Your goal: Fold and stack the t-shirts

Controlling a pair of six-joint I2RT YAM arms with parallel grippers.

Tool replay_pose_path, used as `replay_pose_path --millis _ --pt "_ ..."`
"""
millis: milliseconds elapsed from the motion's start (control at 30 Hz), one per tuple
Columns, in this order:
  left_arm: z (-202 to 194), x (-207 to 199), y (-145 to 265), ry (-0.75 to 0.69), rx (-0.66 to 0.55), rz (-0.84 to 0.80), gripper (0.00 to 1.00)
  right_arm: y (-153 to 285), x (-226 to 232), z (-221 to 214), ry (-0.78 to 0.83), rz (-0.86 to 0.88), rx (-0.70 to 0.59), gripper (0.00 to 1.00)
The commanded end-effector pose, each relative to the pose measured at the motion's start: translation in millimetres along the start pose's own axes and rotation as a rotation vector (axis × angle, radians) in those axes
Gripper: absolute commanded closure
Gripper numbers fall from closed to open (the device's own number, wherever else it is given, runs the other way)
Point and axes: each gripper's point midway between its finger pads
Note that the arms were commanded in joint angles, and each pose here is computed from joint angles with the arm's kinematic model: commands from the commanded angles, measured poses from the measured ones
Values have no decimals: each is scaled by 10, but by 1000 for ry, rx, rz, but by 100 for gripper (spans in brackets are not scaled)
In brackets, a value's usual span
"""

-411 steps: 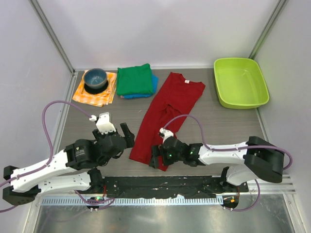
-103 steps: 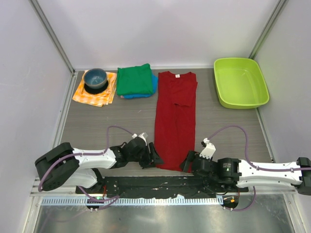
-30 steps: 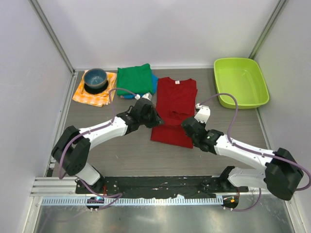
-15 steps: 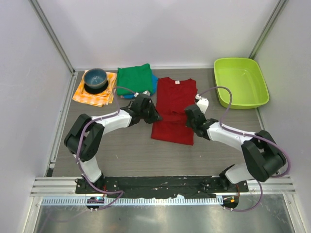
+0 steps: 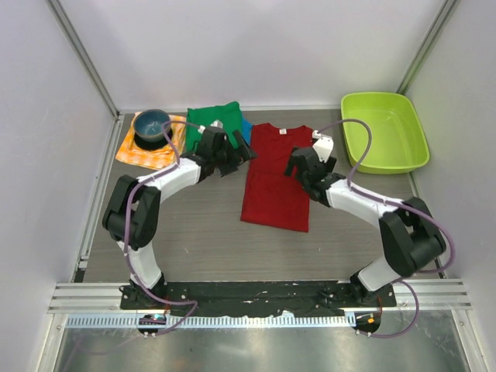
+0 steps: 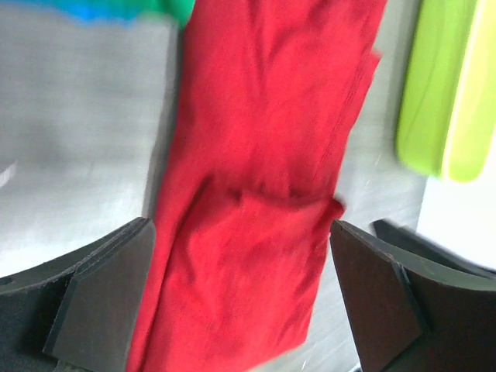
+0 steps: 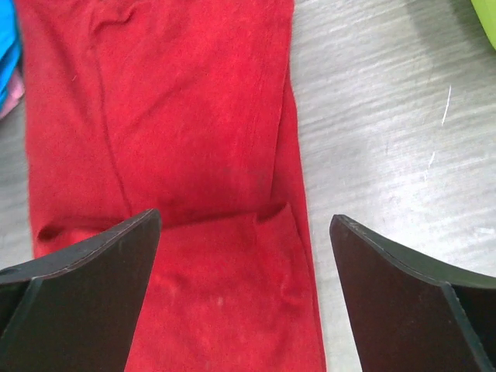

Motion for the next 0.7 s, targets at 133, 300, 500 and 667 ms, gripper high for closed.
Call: replay_pose_path --millis 133,300,500,667 --pt "-1041 387 706 -106 127 56 0 795 -17 -605 93 95 126 2" --pt "-1391 777 881 -101 165 105 0 963 -233 -1095 45 135 157 5" --pt "-1489 1024 871 -93 163 134 0 1017 -394 -1180 14 128 134 6" --pt "-1491 1086 705 -98 145 140 0 1047 -371 -1260 -34 158 152 8"
Point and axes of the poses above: each gripper's point midway between its finger pads, its own y axis back along the fingers, its own x axis along the line the jaws close on, z = x × y, and after that the axes turned 8 degrees about y, right-handed
